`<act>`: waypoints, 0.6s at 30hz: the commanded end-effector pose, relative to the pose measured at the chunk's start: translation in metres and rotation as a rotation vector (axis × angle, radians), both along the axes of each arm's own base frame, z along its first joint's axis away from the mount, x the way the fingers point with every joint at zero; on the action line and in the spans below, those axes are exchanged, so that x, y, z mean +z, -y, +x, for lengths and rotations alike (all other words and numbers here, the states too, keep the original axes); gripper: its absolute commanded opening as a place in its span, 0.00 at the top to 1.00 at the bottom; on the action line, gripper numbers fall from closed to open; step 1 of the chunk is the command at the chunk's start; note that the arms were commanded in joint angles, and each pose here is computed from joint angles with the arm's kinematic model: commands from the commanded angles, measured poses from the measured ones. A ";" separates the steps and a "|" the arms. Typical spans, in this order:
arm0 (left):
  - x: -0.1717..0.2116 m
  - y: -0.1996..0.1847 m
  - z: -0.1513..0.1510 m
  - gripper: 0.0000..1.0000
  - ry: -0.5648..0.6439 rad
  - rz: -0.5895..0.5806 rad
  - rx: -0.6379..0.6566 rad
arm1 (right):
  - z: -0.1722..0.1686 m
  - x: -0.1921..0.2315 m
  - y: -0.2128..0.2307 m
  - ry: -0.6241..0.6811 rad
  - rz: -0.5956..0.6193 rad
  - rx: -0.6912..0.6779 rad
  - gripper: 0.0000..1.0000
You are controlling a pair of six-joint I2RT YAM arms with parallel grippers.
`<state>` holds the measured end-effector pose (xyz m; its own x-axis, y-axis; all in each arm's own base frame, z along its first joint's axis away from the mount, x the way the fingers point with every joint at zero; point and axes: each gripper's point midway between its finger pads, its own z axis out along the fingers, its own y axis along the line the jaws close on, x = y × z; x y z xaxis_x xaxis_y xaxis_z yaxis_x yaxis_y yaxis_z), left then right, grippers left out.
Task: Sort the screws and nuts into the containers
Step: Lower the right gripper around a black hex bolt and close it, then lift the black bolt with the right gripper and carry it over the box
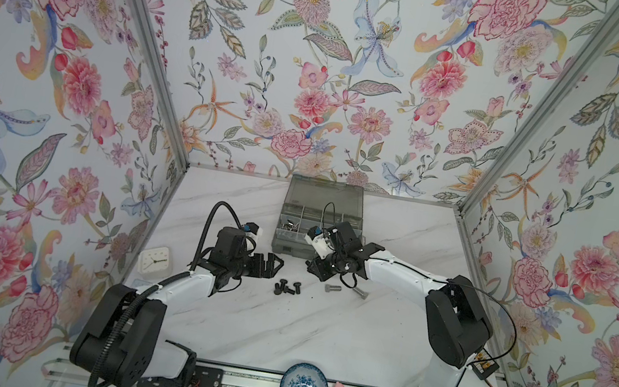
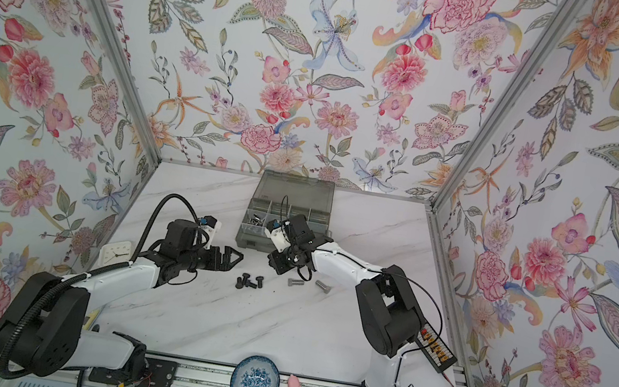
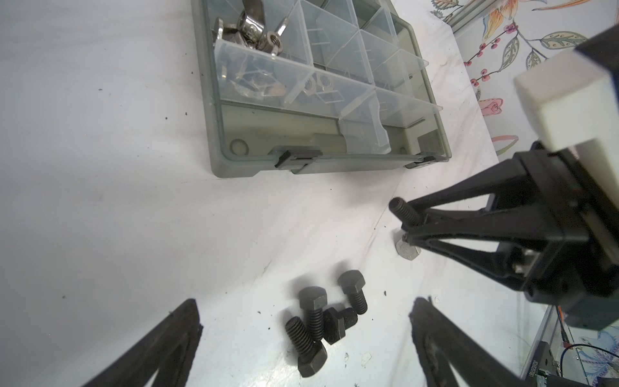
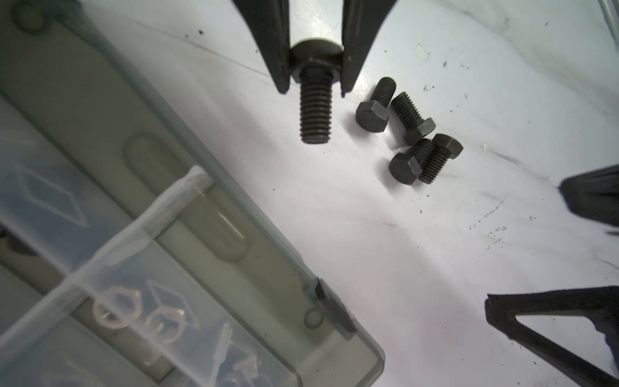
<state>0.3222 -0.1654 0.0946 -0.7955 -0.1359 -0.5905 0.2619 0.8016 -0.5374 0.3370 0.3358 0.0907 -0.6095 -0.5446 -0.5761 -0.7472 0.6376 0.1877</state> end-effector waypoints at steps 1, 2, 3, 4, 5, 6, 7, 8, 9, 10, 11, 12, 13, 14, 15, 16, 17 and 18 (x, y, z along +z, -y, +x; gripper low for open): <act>0.001 -0.008 -0.003 0.01 0.010 0.010 0.006 | 0.022 0.033 -0.008 0.095 0.049 0.025 1.00; 0.001 -0.008 -0.003 0.00 0.009 0.011 0.007 | 0.028 0.036 -0.008 0.107 0.048 0.023 1.00; 0.001 -0.009 -0.003 0.01 0.011 0.011 0.009 | 0.035 0.039 -0.008 0.121 0.048 0.017 1.00; 0.002 -0.010 -0.003 0.01 0.011 0.013 0.010 | 0.040 0.039 -0.009 0.128 0.047 0.015 1.00; 0.002 -0.011 -0.003 0.01 0.013 0.014 0.012 | 0.045 0.040 -0.011 0.135 0.048 0.013 1.00; 0.003 -0.012 -0.003 0.00 0.016 0.014 0.014 | 0.049 0.041 -0.013 0.141 0.049 0.011 1.00; 0.004 -0.013 -0.003 0.01 0.016 0.014 0.017 | 0.053 0.040 -0.016 0.142 0.050 0.013 1.00; 0.004 -0.013 -0.003 0.01 0.016 0.015 0.017 | 0.056 0.039 -0.019 0.146 0.050 0.014 1.00; 0.004 -0.013 -0.003 0.01 0.019 0.014 0.016 | 0.060 0.037 -0.020 0.147 0.047 0.012 1.00; 0.004 -0.014 -0.003 0.01 0.017 0.014 0.019 | 0.064 0.035 -0.023 0.150 0.046 0.010 1.00; 0.005 -0.014 -0.003 0.01 0.019 0.014 0.020 | 0.067 0.032 -0.024 0.149 0.041 0.008 1.00; 0.004 -0.014 -0.003 0.01 0.016 0.015 0.021 | 0.070 0.029 -0.026 0.148 0.038 0.006 1.00; 0.005 -0.015 -0.003 0.01 0.017 0.015 0.023 | 0.073 0.025 -0.028 0.146 0.034 0.005 1.00; 0.004 -0.015 -0.003 0.00 0.014 0.016 0.022 | 0.075 0.022 -0.029 0.141 0.033 0.002 1.00; 0.004 -0.016 -0.003 0.01 0.014 0.016 0.023 | 0.077 0.019 -0.030 0.137 0.031 0.000 1.00; 0.005 -0.015 -0.003 0.01 0.014 0.015 0.023 | 0.079 0.015 -0.031 0.133 0.027 -0.004 1.00; 0.005 -0.016 -0.003 0.01 0.013 0.015 0.026 | 0.081 0.013 -0.032 0.132 0.025 -0.006 1.00; 0.005 -0.016 -0.003 0.01 0.013 0.014 0.026 | 0.082 0.007 -0.032 0.125 0.018 -0.009 1.00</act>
<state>0.3236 -0.1542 0.1003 -0.7847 -0.1586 -0.5993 0.2434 0.8103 -0.5331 0.4118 0.3644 0.0952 -0.5468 -0.5291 -0.6489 -0.7594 0.6398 0.1182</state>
